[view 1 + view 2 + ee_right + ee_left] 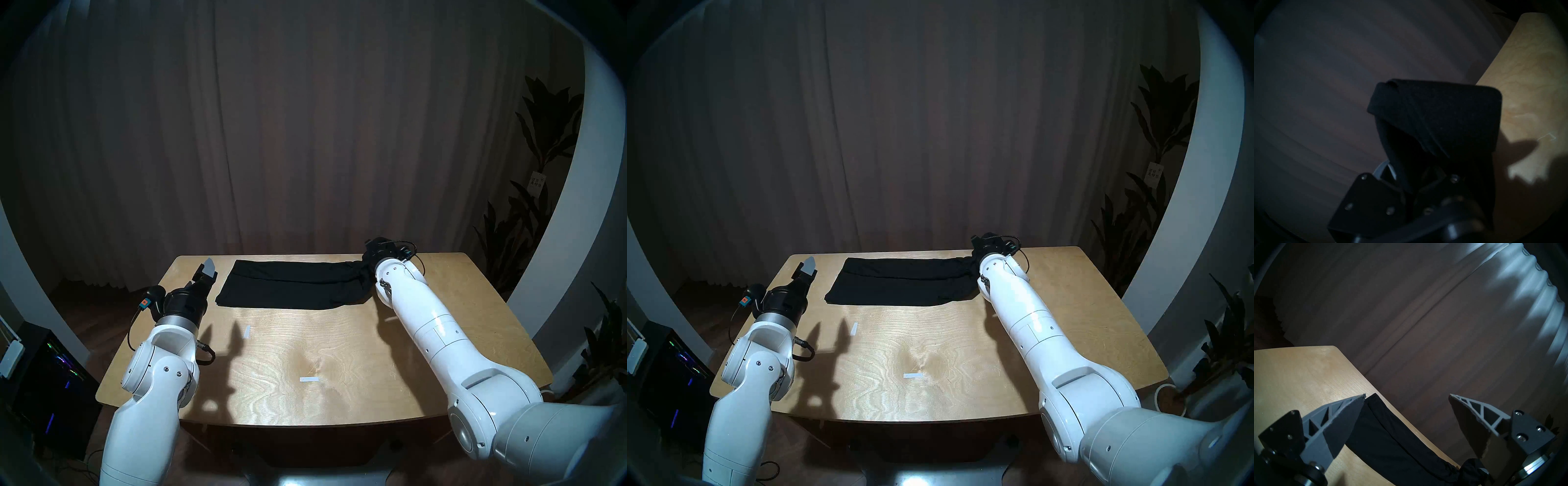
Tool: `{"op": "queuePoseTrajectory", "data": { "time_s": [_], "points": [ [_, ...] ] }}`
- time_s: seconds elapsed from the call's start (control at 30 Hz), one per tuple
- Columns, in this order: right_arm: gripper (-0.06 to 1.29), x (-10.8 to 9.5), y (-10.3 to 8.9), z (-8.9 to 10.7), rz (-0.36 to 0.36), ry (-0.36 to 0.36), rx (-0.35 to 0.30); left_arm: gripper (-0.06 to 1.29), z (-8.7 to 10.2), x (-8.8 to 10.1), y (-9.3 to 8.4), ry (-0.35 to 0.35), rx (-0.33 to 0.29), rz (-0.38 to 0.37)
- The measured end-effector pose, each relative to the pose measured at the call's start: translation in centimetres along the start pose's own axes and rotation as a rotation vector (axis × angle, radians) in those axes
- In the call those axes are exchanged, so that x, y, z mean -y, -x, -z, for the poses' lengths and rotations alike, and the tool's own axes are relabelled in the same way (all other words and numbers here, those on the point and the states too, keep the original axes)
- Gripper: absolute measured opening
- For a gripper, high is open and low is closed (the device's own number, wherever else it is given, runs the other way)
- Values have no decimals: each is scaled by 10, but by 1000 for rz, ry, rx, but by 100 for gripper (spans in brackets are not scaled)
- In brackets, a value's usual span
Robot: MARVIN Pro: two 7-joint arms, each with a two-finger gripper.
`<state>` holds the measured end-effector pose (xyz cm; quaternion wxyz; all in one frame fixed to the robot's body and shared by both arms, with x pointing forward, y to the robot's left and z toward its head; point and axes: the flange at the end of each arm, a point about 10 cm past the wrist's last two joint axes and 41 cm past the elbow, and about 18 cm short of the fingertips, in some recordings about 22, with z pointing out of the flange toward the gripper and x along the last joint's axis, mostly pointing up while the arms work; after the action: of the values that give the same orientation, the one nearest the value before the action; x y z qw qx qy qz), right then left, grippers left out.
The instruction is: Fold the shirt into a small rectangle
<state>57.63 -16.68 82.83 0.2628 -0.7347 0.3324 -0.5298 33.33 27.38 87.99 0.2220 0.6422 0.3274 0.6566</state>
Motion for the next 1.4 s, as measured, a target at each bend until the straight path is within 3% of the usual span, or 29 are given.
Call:
{"op": "queuePoseTrajectory", "data": {
  "time_s": [0.47, 0.9, 1.4],
  "points": [
    [2, 78, 55, -4, 168, -121, 103, 124, 19, 23, -12, -76, -79, 35],
    [2, 106, 103, -9, 281, -134, 184, 124, 34, 38, -18, -129, -134, 68],
    [2, 162, 155, 0, 368, -164, 255, 124, 47, 52, -25, -187, -191, 79]
  ]
}}
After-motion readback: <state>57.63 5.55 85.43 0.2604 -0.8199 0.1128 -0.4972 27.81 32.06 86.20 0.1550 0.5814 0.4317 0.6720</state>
